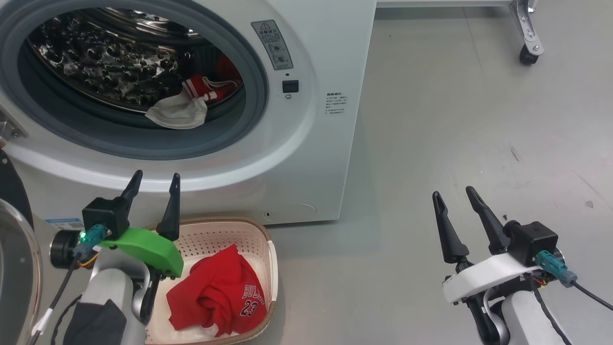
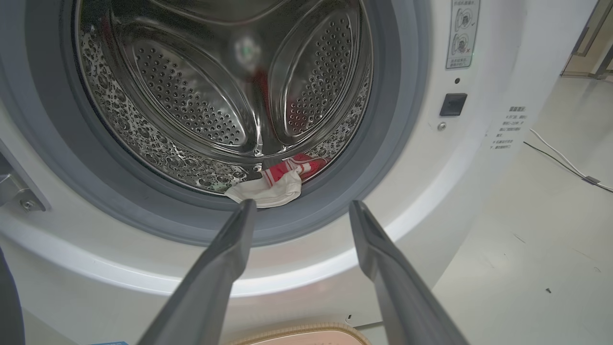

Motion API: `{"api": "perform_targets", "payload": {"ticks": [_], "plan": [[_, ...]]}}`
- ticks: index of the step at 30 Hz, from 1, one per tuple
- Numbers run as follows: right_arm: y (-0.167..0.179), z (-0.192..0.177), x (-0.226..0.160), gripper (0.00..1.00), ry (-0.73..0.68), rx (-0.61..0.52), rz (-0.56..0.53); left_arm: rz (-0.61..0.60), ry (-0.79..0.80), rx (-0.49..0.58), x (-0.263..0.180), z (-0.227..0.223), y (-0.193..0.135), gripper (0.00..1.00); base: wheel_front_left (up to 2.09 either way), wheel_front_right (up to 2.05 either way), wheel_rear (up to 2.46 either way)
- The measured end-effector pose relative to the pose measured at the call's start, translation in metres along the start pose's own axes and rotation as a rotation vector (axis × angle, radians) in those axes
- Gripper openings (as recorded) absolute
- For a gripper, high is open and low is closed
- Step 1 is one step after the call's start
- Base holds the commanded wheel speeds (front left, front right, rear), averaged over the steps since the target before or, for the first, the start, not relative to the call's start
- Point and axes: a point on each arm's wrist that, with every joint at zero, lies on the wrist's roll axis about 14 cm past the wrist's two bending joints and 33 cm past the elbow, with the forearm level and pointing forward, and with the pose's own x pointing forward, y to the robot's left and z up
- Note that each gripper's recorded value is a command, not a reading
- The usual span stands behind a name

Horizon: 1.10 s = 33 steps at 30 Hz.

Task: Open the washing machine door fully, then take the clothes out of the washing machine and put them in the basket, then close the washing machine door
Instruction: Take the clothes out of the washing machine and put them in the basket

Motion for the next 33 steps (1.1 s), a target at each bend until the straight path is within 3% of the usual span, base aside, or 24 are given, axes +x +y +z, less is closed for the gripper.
{"api": "perform_targets", "payload": {"ticks": [14, 33], "plan": [[0.007, 0.009, -0.012, 1.0, -0.03, 0.001, 0.013, 0.041, -0.029, -0.051, -0.034, 0.0, 0.003, 1.0, 0.0, 0.0, 0.0], [0.007, 0.009, -0.016, 1.0, -0.032, 0.005, 0.009, 0.038, -0.057, -0.057, -0.043, 0.004, -0.002, 1.0, 0.0, 0.0, 0.0]]}}
